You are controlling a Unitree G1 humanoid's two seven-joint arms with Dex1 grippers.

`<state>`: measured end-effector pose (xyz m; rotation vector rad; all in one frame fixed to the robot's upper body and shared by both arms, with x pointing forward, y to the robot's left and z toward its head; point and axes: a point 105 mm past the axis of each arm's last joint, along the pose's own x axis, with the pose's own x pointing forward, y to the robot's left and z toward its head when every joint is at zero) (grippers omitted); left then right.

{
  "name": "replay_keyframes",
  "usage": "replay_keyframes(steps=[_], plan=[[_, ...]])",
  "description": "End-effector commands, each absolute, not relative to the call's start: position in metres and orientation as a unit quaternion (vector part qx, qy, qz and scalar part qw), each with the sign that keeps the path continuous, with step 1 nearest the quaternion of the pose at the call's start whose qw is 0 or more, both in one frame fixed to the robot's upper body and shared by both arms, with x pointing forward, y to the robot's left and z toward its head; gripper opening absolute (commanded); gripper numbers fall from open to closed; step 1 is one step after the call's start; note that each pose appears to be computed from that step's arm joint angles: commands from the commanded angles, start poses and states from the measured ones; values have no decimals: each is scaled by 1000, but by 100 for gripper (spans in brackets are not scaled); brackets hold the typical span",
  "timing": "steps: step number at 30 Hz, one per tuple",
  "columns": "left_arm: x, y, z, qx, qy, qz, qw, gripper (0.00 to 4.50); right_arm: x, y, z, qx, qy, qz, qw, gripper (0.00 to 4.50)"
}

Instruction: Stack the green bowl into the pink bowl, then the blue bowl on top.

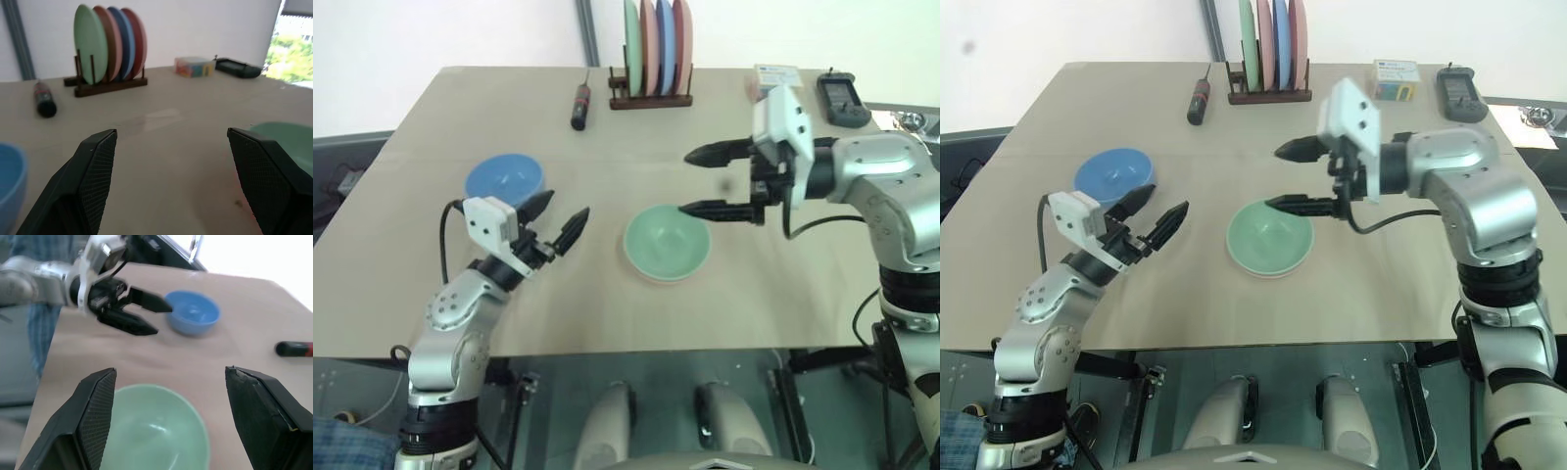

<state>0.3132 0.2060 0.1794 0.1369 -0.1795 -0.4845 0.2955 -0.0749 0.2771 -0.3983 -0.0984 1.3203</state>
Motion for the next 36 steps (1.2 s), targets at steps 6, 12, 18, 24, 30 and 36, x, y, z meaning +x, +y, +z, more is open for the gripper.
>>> replay_keyframes(steps=[6, 12, 18, 24, 30, 36], plan=[[344, 251, 188, 175, -18, -215, 961, 385, 286, -91, 305, -162, -95, 573, 798, 369], [364, 280, 191, 213, 23, -184, 959, 385, 288, -96, 298, -178, -80, 557, 807, 369], [370, 292, 166, 222, 95, -185, 953, 385, 291, -99, 296, -188, -74, 546, 813, 369], [378, 289, 157, 251, 123, -207, 938, 385, 293, -98, 297, -189, -77, 544, 814, 369], [384, 286, 162, 251, 120, -212, 937, 174, 295, -100, 298, -193, -77, 541, 815, 372], [386, 282, 162, 254, 119, -221, 934, 2, 296, -101, 298, -193, -78, 538, 817, 372]])
